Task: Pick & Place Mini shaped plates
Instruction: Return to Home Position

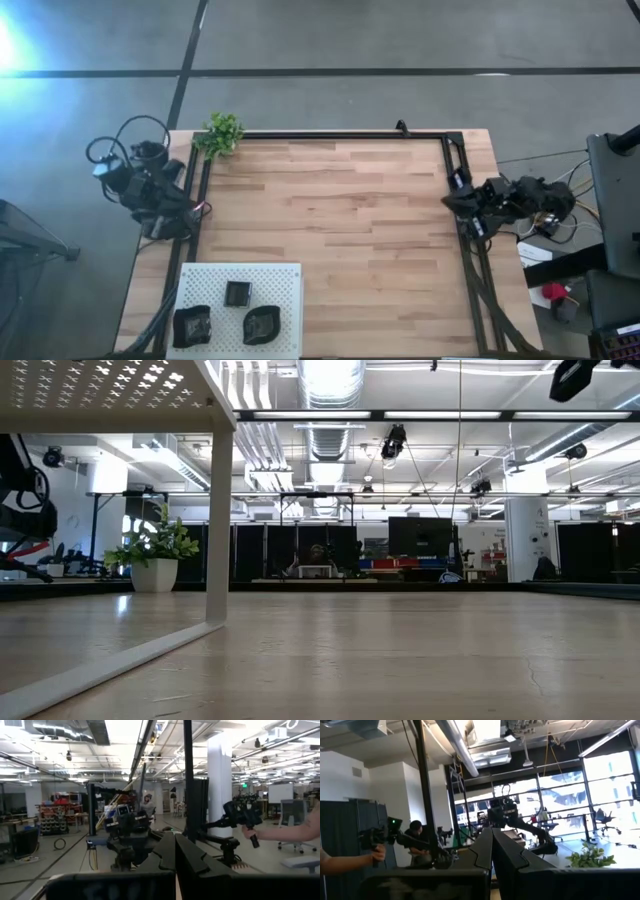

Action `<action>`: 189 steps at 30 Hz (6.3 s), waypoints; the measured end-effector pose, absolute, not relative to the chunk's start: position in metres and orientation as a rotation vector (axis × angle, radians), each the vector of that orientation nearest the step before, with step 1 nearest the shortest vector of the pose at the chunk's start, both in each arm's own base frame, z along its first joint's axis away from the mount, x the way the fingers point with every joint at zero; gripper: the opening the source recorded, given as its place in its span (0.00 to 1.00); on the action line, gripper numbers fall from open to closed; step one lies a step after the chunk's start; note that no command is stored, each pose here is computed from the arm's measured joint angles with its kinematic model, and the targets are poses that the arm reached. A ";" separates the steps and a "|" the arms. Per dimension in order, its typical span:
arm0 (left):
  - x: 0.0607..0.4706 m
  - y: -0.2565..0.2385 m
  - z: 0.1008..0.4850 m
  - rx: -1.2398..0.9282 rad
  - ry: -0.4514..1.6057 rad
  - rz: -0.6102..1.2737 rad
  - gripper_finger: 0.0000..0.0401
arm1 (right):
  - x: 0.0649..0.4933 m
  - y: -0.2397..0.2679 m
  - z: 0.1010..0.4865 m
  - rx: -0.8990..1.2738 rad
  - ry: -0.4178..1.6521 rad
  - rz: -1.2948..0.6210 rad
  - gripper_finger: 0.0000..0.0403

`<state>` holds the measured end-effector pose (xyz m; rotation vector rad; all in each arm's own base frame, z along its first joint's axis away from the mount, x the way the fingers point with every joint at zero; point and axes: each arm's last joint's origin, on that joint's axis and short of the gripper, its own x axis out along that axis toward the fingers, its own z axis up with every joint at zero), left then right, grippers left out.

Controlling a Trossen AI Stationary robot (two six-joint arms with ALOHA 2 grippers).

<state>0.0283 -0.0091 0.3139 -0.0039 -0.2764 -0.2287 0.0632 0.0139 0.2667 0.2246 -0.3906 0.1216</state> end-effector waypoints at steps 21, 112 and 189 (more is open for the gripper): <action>0.051 -0.053 0.226 0.007 -0.235 -0.104 0.00 | 0.086 0.021 0.205 0.167 -0.403 0.110 0.02; 0.096 -0.011 0.171 0.107 -0.044 0.185 0.00 | 0.094 0.018 0.173 -0.007 -0.067 -0.111 0.02; 0.096 -0.011 0.171 0.107 -0.044 0.186 0.00 | 0.094 0.018 0.173 -0.010 -0.067 -0.110 0.02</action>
